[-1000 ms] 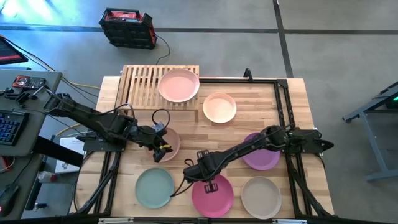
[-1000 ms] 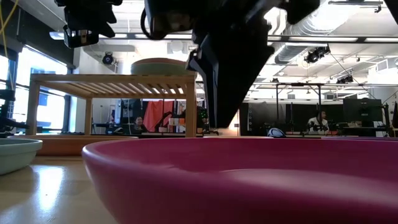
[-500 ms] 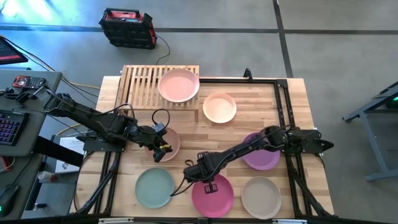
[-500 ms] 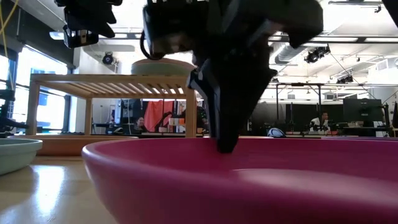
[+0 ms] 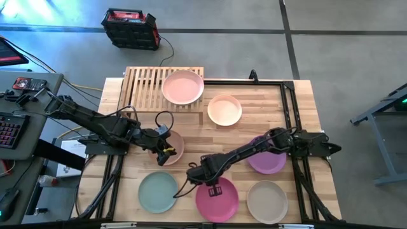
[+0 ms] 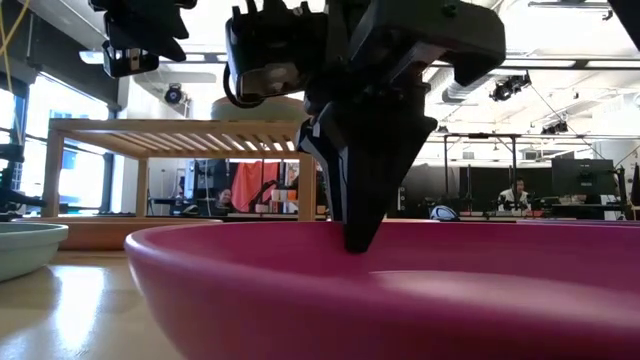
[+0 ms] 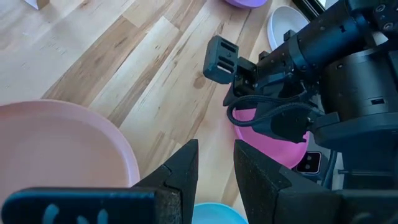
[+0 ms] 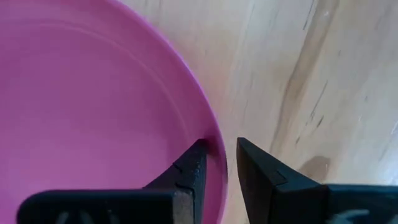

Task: Place and stack plates onto a shelf
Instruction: Stack the pink plate on top of the brown plate on the shelf

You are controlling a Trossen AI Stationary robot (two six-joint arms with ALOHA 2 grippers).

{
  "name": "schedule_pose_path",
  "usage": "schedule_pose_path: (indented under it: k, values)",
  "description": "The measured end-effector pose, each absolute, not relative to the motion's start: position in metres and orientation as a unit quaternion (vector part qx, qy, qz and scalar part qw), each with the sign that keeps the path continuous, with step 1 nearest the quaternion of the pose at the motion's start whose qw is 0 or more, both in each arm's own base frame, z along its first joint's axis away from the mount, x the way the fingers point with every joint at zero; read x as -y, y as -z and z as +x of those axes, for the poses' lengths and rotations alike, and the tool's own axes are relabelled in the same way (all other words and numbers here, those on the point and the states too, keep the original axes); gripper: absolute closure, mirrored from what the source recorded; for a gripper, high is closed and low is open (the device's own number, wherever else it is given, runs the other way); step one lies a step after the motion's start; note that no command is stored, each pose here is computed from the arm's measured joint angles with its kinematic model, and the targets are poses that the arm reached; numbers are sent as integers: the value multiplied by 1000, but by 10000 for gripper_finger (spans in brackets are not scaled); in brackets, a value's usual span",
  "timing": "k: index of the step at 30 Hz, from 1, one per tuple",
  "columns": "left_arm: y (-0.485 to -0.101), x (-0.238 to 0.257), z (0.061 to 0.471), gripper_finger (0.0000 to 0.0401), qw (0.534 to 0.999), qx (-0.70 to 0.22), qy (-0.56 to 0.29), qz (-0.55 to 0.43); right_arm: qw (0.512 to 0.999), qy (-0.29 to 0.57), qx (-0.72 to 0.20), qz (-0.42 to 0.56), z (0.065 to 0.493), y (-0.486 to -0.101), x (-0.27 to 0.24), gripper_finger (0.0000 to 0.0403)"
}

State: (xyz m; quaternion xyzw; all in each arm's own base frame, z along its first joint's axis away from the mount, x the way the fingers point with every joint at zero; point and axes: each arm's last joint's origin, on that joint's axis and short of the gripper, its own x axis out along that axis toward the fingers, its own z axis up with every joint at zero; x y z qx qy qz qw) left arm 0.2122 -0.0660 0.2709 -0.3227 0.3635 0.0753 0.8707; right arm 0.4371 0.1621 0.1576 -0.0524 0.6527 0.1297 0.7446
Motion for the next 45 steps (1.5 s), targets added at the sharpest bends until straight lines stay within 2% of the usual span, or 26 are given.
schedule_pose_path:
  k: [4,9,24,45]
  values:
    - [-271,66,212,311,871,-363,-75,-323,742,-134,-655,-55,437,-156,-163,348]
    - [-271,66,212,311,871,-364,-75,-323,741,-135,-656,-49,437,-156,-161,395]
    - [-271,66,212,311,870,-364,-75,-323,726,-109,-678,-32,432,-160,-159,402]
    - [-269,66,211,311,868,-373,-79,-319,733,-31,-677,-56,434,-224,-149,402]
